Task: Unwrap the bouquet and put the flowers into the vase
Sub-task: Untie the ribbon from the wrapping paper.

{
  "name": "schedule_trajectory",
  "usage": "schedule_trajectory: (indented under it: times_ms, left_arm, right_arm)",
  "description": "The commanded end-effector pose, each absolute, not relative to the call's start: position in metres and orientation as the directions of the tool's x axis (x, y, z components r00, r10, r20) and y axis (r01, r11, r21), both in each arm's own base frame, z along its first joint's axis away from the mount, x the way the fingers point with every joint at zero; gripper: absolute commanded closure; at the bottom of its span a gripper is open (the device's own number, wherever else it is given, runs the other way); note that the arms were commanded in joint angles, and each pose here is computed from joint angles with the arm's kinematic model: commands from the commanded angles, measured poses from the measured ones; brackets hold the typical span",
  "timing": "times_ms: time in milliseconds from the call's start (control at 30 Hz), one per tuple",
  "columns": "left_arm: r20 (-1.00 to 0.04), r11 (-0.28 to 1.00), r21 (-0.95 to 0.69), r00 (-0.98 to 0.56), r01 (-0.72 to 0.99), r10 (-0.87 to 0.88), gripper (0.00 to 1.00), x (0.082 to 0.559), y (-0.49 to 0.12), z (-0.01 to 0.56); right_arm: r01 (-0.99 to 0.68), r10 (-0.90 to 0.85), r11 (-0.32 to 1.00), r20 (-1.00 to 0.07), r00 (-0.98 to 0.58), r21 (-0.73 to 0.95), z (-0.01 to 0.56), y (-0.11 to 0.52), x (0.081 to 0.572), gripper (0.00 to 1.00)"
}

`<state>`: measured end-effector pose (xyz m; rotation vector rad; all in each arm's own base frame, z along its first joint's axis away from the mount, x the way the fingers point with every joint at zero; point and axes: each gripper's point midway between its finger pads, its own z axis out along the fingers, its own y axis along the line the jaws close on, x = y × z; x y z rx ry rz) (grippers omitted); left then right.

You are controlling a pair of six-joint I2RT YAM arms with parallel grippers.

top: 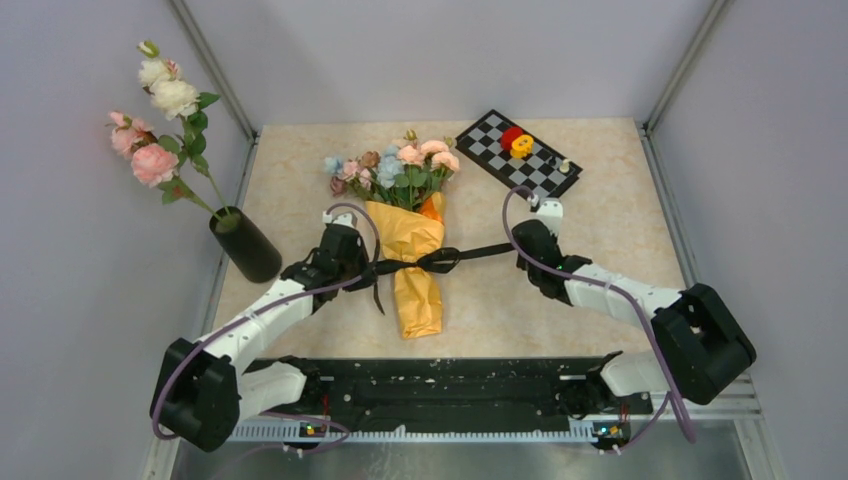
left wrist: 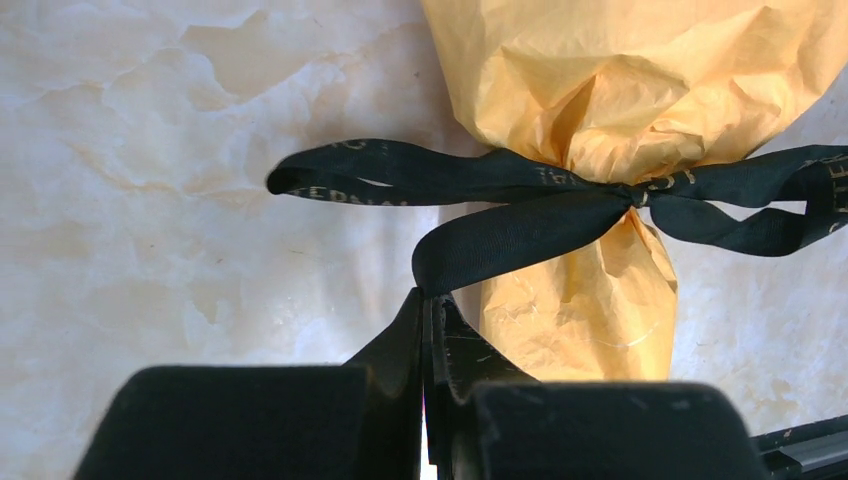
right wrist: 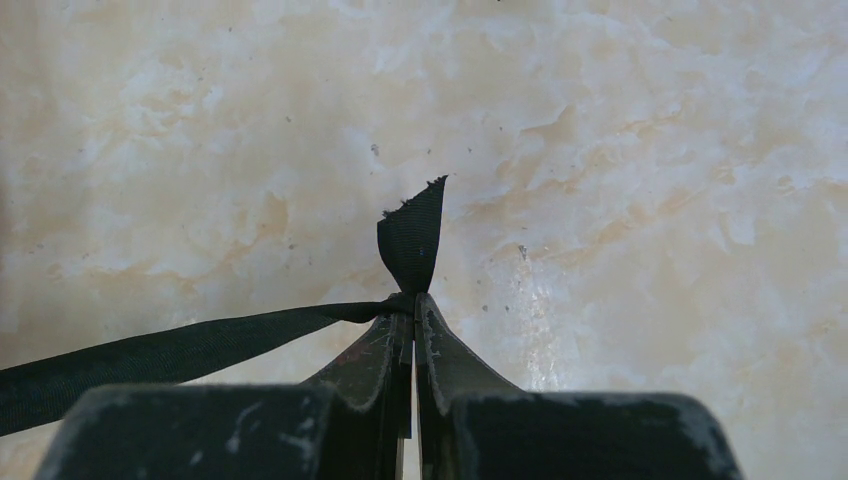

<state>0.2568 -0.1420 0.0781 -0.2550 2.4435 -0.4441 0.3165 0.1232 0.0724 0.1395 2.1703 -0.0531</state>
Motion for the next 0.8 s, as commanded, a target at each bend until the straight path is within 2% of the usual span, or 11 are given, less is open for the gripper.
schedule_trajectory:
  times_ms: [0,767]
  left_arm:
    - [-0.588,0.922,-0.38,-0.751,-0.071,-0.3,1.0,0.262,-0.133,0.094]
    - [-0.566,0.908,-0.405,-0.751,-0.105,-0.339,1.0,0.261,-0.113,0.099]
  right_arm:
    - [0.16,0.133,0.986,-0.836,-0.533,0.055,0.079,0.113,0.321,1.0]
    - [0.156,0.179,0.981,-0.853,-0.491,0.117,0.093,0.102,0.323,1.0]
